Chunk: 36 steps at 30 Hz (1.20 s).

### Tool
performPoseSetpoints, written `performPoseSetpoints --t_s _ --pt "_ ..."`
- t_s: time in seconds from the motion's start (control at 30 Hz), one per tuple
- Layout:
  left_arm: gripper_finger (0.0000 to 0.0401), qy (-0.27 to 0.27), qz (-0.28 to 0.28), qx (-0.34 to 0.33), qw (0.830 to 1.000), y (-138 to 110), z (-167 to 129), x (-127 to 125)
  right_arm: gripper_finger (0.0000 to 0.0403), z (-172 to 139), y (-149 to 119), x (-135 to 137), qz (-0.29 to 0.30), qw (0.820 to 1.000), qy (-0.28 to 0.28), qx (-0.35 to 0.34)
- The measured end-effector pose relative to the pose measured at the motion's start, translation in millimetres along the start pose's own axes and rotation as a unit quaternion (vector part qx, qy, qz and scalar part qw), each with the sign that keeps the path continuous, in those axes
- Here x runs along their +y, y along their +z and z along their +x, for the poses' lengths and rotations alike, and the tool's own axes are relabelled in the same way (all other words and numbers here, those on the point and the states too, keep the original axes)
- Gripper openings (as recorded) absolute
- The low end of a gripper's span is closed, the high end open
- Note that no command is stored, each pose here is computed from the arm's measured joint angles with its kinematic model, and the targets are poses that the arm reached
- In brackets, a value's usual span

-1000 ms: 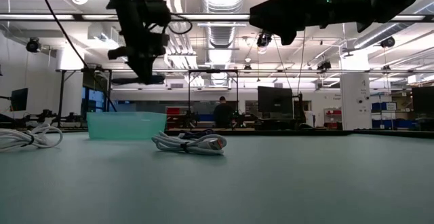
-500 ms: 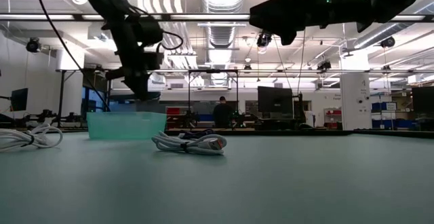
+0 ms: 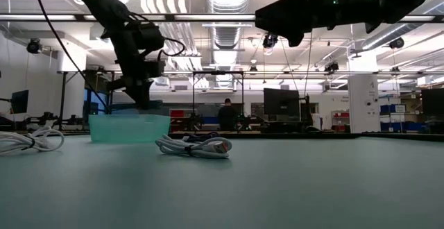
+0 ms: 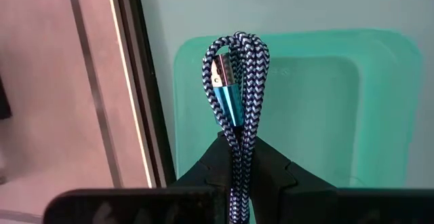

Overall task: Pick and place USB-C Cables
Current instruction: Put the blue charger cable into the blue bin

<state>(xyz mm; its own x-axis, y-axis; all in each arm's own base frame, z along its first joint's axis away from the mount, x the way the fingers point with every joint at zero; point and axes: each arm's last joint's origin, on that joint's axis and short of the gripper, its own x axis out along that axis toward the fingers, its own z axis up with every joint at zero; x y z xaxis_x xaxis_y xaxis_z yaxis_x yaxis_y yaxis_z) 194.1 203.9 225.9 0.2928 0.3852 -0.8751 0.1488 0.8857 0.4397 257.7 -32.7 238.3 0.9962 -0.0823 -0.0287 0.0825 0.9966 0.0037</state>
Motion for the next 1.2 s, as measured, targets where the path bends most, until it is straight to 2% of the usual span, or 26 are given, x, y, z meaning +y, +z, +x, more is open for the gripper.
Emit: performPoseSetpoints --t_s 0.43,0.83,1.03,1.2 --pt "0.0012 0.01 -0.002 -0.006 1.0 -5 13 -8 0.018 0 0 0 -0.002 1.0 -0.001 0.0" --pt "0.0012 0.021 -0.005 -0.004 1.0 -10 13 -3 0.018 0 0 -1 -0.005 1.0 -0.013 0.0" --pt "0.0012 0.021 -0.005 -0.004 1.0 -10 14 -3 0.018 0 0 -1 -0.006 1.0 -0.013 0.0" --pt "0.0012 0.007 -0.003 0.004 1.0 -10 26 -4 0.018 0 0 -1 -0.006 1.0 -0.013 0.0"
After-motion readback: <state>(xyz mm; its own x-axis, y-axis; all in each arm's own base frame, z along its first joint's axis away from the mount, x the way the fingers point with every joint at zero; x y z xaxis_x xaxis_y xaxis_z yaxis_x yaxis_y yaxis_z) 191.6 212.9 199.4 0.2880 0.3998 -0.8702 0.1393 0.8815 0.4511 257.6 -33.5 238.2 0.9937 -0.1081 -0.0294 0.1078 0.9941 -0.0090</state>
